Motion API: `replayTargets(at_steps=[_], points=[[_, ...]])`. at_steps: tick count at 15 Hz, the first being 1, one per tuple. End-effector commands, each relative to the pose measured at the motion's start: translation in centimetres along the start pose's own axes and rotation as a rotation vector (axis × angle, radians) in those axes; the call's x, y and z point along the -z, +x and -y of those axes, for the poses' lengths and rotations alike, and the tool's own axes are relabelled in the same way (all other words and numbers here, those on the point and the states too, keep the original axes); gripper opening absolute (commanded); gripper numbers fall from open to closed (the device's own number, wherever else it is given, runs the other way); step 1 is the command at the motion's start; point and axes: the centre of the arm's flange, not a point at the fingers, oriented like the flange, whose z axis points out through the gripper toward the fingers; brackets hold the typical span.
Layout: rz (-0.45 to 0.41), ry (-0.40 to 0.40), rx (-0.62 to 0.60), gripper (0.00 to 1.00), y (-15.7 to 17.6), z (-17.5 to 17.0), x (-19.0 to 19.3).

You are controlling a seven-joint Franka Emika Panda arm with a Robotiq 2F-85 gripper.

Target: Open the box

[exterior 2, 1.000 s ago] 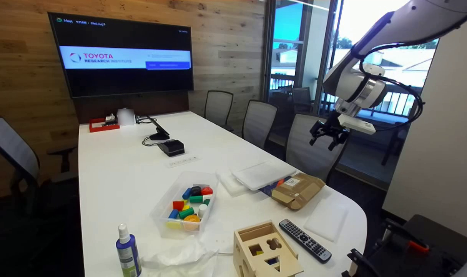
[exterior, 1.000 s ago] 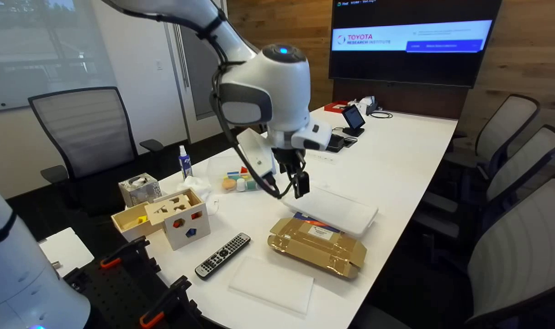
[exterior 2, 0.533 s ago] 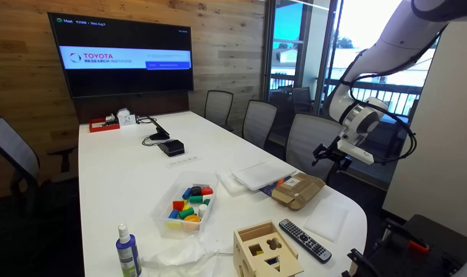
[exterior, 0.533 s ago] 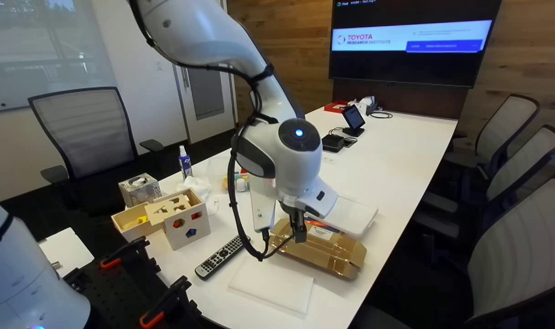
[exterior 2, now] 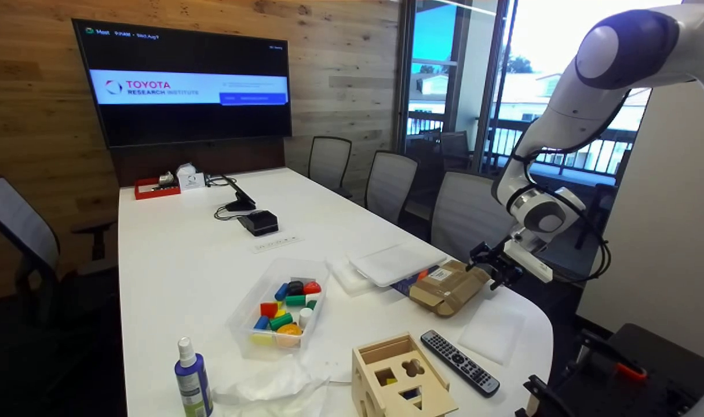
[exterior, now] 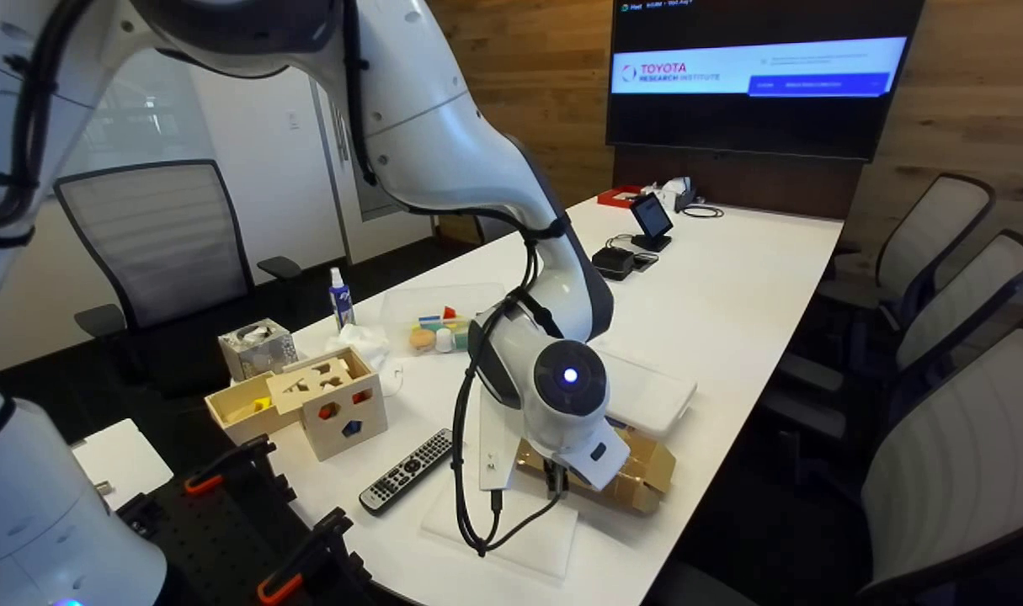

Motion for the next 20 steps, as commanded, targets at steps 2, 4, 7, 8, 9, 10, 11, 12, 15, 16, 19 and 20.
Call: replayTargets(at_steps=[2,4,7,8,9,10,11,12,15,16,19,20], points=[[-0.034,0.057,-0.014,1.0,1.8,-1.3,-3.3],[-0.042,0.068,-0.024,1.0,2.2,-1.4,-4.1],[-0.049,0.076,-0.031,1.0,2.7,-1.6,-5.2],[-0.051,0.081,-0.033,1.0,2.9,-1.7,-5.4],[-0.052,0.084,-0.037,1.0,2.9,-1.8,-5.6],[-0.053,0.086,-0.039,1.0,3.0,-1.9,-5.8],[-0.055,0.088,-0.041,1.0,3.1,-2.0,-6.0],[-0.056,0.091,-0.041,0.81,3.1,-2.1,-6.1],[-0.061,0.095,-0.042,0.58,3.2,-2.1,-6.3],[-0.063,0.096,-0.043,0.51,3.2,-2.1,-6.2],[-0.075,0.097,-0.049,0.35,3.2,-2.3,-5.6],[-0.078,0.094,-0.047,0.31,3.2,-2.3,-5.3]])
